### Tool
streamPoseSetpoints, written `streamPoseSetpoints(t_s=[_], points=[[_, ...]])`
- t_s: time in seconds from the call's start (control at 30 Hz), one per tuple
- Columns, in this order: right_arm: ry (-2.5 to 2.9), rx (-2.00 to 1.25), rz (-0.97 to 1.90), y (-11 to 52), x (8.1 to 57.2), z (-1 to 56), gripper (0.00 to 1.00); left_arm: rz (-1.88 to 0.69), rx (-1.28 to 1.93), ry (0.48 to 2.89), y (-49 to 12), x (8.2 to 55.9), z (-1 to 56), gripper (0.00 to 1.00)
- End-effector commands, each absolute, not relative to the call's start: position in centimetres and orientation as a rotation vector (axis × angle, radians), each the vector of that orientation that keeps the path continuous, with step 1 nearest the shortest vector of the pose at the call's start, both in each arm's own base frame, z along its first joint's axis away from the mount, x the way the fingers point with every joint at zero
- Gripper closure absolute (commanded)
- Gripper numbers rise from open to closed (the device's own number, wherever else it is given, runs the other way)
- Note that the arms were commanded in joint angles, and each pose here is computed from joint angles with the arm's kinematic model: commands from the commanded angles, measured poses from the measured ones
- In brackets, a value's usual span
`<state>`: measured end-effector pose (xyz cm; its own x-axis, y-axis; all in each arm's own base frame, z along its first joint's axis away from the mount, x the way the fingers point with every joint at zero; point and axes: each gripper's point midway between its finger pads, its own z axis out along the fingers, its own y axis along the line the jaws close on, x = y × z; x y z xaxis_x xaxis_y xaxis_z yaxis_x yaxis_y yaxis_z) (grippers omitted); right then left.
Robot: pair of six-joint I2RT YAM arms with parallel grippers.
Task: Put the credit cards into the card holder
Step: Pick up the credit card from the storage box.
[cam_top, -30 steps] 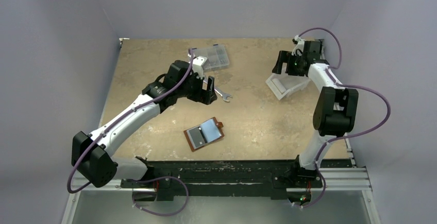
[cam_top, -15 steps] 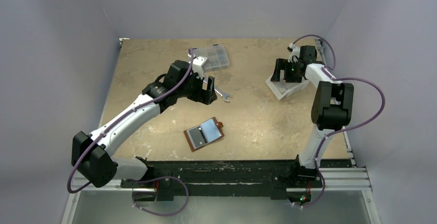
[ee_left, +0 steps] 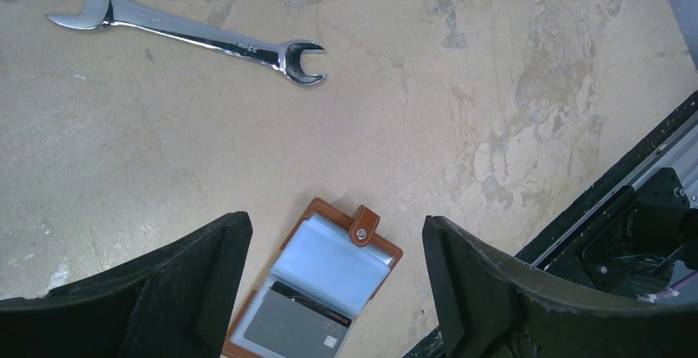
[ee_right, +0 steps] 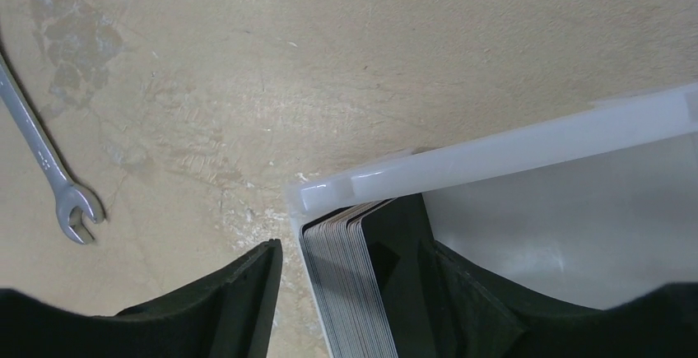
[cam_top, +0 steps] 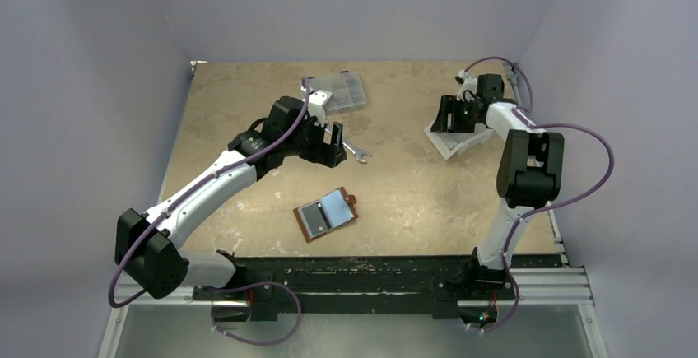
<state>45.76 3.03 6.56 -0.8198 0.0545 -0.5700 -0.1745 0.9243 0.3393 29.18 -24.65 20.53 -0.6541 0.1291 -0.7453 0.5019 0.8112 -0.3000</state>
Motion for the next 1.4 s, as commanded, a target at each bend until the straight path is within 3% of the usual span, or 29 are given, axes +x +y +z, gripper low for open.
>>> streamPoseSetpoints(t_s=[0.0, 0.17, 0.53, 0.83, 1.37], points=[[2.478, -0.120, 0.572, 4.0, 45.4, 6.3, 0.34, -0.631, 0.487, 2.197, -24.9, 29.6, 21.2, 0.18], [2.466, -0.114, 0.574, 4.1, 45.3, 6.9, 0.45, -0.632, 0.488, 2.194, -24.9, 29.6, 21.3, 0.18], [2.433, -0.114, 0.558, 3.9, 45.3, 8.8, 0.54, -0.636, 0.488, 2.188, -24.9, 29.5, 21.4, 0.18], [2.423, -0.122, 0.568, 4.1, 44.9, 9.2, 0.48, -0.640, 0.490, 2.187, -24.9, 29.4, 21.5, 0.18], [2.404, -0.128, 0.604, 4.5, 44.6, 9.9, 0.54, -0.645, 0.492, 2.186, -25.0, 29.4, 21.4, 0.18]])
